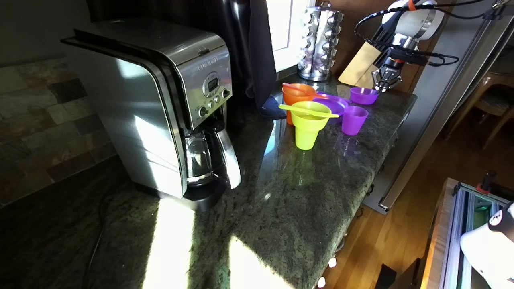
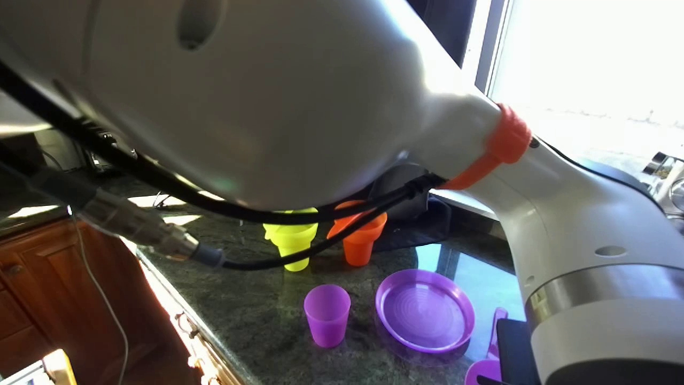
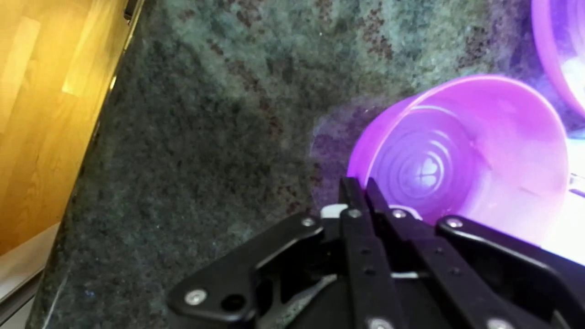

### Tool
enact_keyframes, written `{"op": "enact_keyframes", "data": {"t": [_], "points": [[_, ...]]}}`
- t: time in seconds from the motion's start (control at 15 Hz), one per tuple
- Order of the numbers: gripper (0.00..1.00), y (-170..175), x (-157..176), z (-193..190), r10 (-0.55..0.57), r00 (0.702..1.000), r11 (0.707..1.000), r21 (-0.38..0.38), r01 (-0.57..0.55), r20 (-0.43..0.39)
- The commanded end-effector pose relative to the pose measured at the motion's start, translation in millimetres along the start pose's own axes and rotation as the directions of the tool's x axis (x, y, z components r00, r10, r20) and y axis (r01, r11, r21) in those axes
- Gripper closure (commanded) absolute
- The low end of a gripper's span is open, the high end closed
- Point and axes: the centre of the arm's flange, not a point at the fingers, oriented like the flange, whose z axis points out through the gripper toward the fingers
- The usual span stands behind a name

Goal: Remove the purple knife from the purple bowl then remove the bowl from the top of the cup and place them on the right side of the counter, move the purple cup backwards.

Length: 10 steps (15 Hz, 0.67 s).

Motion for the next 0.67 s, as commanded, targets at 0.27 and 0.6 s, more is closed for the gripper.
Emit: {"op": "enact_keyframes", "data": {"t": [0.27,0.6], "points": [[0.57,-11,-10,11,-0.038,0.999,0.997,-0.069,0.037,-0.003],[0.20,-29,-22,5,-0.094,0.995,0.994,-0.049,0.095,0.024]]}}
